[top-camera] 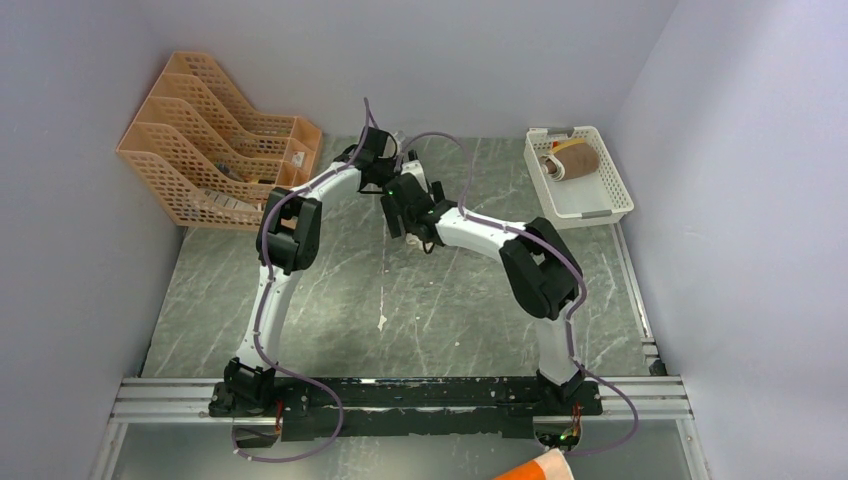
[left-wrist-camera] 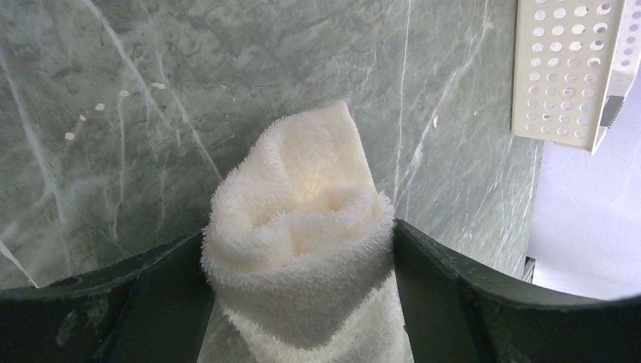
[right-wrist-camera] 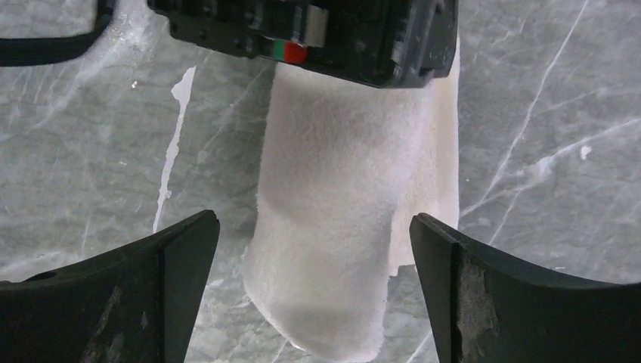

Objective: Roll the towels
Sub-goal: Roll the towel at the center of the board.

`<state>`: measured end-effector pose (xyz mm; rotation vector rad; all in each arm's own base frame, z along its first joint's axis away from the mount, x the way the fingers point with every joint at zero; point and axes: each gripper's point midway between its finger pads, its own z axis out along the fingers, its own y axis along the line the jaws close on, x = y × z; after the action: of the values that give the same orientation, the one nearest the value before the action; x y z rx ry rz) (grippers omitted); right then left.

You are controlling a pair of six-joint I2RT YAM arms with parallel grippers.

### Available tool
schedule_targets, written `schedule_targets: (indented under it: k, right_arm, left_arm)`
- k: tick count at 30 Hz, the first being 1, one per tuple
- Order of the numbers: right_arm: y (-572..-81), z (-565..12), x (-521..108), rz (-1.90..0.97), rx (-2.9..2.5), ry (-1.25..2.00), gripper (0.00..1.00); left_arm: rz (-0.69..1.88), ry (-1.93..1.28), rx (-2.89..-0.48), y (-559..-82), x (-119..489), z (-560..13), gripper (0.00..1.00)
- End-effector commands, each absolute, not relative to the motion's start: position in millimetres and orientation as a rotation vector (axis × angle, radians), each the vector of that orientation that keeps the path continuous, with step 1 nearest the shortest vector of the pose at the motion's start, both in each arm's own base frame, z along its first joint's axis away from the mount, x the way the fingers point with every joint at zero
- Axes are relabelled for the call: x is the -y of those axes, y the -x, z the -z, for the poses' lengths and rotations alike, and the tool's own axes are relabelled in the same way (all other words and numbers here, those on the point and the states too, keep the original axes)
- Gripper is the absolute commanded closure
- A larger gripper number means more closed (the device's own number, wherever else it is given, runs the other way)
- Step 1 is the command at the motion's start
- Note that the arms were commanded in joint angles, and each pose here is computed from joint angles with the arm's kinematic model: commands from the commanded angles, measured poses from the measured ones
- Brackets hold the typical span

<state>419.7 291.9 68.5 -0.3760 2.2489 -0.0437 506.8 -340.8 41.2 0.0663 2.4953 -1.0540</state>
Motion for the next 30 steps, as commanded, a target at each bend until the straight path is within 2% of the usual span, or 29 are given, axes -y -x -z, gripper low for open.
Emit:
schedule_targets:
  k: [1, 6, 14, 15, 20, 25, 30]
  right_arm:
    - [-430, -59, -288, -0.075, -2.263, 0.234, 0.00]
    - [-436, -44, -281, -0.176, -2.306, 0.220, 0.00]
    - [-444, -43, -268, -0.154, -2.294, 0.208, 0.00]
    - [-444, -44, -270, -0.180, -2.289, 0.209, 0.02]
    - [-442, -42, -282, -0.385, -2.290, 0.228, 0.29]
    - [-438, -41, -290, -0.578, -2.298, 0.235, 0.70]
    - [-434, -47, -289, -0.868, -2.257, 0.224, 0.78]
  left_arm:
    - [0.972, -0.017, -2.654, -491, 320, 11, 0.09]
    - [0.975, -0.001, -2.660, -492, 313, 13, 0.09]
    - [0.948, 0.010, -2.672, -492, 303, 18, 0.08]
    - [0.947, 0.014, -2.672, -493, 301, 18, 0.09]
    - [0.937, 0.031, -2.670, -495, 293, 17, 0.08]
    - [0.926, 0.056, -2.655, -502, 280, 12, 0.08]
    - [0.916, 0.124, -2.566, -519, 254, -21, 0.03]
